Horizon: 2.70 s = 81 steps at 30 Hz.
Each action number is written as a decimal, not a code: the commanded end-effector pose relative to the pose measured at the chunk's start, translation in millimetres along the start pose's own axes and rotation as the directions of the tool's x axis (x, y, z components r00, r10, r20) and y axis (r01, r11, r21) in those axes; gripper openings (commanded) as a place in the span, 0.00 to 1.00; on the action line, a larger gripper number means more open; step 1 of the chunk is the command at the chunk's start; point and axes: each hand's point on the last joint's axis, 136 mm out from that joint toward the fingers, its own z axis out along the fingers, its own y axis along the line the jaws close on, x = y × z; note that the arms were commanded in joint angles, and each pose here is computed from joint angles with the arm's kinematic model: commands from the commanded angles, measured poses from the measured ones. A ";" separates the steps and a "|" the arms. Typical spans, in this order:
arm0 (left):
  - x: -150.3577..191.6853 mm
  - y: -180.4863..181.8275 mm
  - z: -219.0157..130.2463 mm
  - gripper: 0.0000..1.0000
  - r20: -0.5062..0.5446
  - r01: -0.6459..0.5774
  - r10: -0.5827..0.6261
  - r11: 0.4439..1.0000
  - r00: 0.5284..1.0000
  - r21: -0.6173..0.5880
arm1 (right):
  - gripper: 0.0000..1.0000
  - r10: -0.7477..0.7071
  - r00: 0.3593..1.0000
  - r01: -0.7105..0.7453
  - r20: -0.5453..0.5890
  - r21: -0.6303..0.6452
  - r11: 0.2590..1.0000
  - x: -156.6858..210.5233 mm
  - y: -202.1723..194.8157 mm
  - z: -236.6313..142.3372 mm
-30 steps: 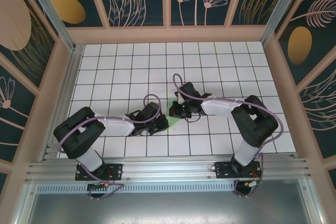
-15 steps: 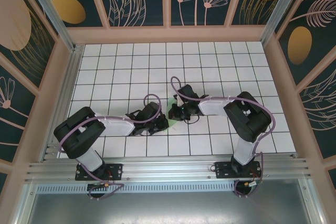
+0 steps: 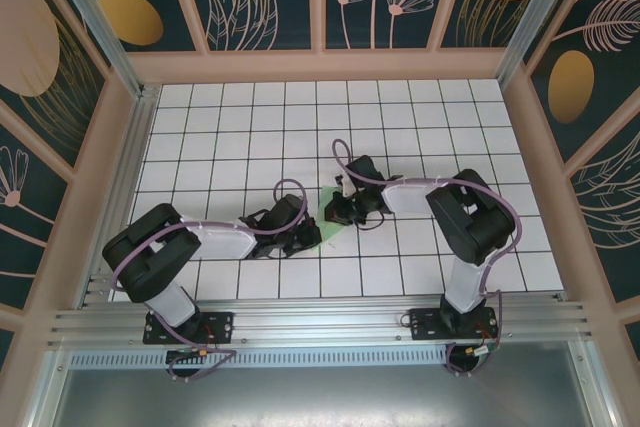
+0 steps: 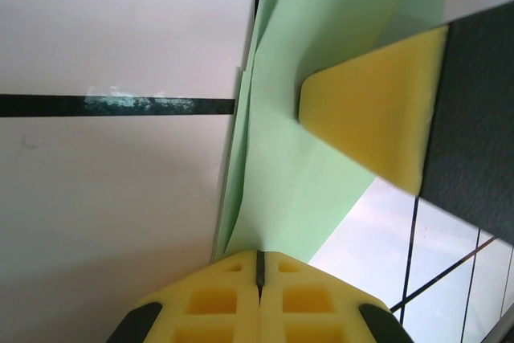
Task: Fold a paper plane with a square sheet of paper (pick it up from the middle)
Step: Fourth fold the wing at the center of the table.
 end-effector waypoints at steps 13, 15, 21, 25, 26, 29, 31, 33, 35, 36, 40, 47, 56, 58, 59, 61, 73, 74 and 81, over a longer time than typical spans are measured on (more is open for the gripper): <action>39.8 76.9 0.6 0.00 -0.124 0.009 -0.041 0.969 0.991 -0.247 | 0.09 -0.013 0.995 0.003 0.099 0.100 0.995 -55.5 -41.8 -3.7; 40.6 77.9 0.4 0.00 -0.126 0.008 -0.041 0.968 0.991 -0.250 | 0.09 -0.016 0.996 0.007 0.092 0.101 0.995 -55.5 -42.4 -1.8; 42.3 79.3 -0.4 0.00 -0.129 0.010 -0.044 0.967 0.991 -0.254 | 0.09 -0.029 0.995 0.019 0.094 0.103 0.994 -61.6 -46.2 -1.5; 43.4 80.4 -1.6 0.00 -0.133 0.007 -0.043 0.966 0.990 -0.259 | 0.10 -0.038 0.993 0.028 0.116 0.093 0.995 -76.8 -50.7 -7.5; 44.3 80.5 -1.9 0.00 -0.136 0.005 -0.042 0.966 0.990 -0.259 | 0.10 -0.038 0.992 0.028 0.121 0.088 0.996 -80.8 -51.9 -9.2; 44.9 82.1 -3.4 0.00 -0.135 0.005 -0.042 0.964 0.990 -0.264 | 0.10 -0.039 0.991 0.028 0.131 0.080 0.996 -93.4 -56.9 -13.2; 45.2 83.1 -4.0 0.00 -0.134 0.008 -0.045 0.964 0.990 -0.265 | 0.10 -0.029 0.989 0.019 0.145 0.073 0.997 -102.5 -60.9 -16.7; 45.6 82.7 -3.9 0.00 -0.134 0.010 -0.046 0.965 0.990 -0.264 | 0.10 -0.022 0.987 0.011 0.157 0.070 0.997 -110.8 -65.4 -19.3; 46.1 84.2 -4.4 0.00 -0.133 0.012 -0.049 0.964 0.990 -0.266 | 0.10 -0.021 0.986 0.009 0.166 0.073 0.997 -118.6 -69.7 -20.8; 45.9 83.7 -4.7 0.00 -0.132 0.012 -0.049 0.964 0.990 -0.265 | 0.10 -0.020 0.984 0.007 0.175 0.074 0.997 -123.6 -72.3 -22.7; 43.9 80.3 -4.7 0.00 -0.127 0.014 -0.048 0.966 0.991 -0.257 | 0.10 -0.024 0.972 0.010 0.235 0.062 0.998 -149.3 -71.2 -39.2; 37.9 73.7 -2.1 0.00 -0.111 0.012 -0.041 0.969 0.993 -0.248 | 0.12 -0.092 0.929 0.087 0.358 0.030 0.996 -159.8 -16.8 -102.5; 34.8 70.5 0.0 0.00 -0.099 0.018 -0.042 0.971 0.994 -0.237 | 0.11 -0.009 0.977 0.006 0.214 0.013 1.000 -45.9 1.7 -62.4; 35.0 71.5 0.0 0.00 -0.097 0.017 -0.042 0.971 0.994 -0.239 | 0.10 0.003 0.986 -0.005 0.168 0.012 1.000 -25.6 4.7 -49.3; 34.6 70.9 0.4 0.00 -0.097 0.018 -0.042 0.971 0.994 -0.237 | 0.09 0.005 0.989 -0.007 0.148 0.012 1.000 -17.2 7.0 -43.6; 34.8 70.6 0.5 0.00 -0.098 0.012 -0.036 0.972 0.994 -0.235 | 0.07 0.009 0.995 -0.009 0.103 0.001 1.000 -3.6 11.4 -33.3; 34.4 69.5 2.6 0.00 -0.101 0.009 -0.033 0.973 0.994 -0.229 | 0.00 0.003 1.000 -0.003 -0.018 -0.013 1.000 25.2 23.9 1.7; 34.9 69.7 3.0 0.00 -0.103 0.009 -0.033 0.973 0.994 -0.229 | 0.00 0.001 1.000 -0.001 -0.029 -0.016 1.000 27.4 25.4 4.7; 35.3 69.9 3.2 0.00 -0.105 0.009 -0.034 0.974 0.994 -0.227 | 0.00 0.000 0.998 -0.001 -0.057 -0.016 1.000 33.3 25.1 12.8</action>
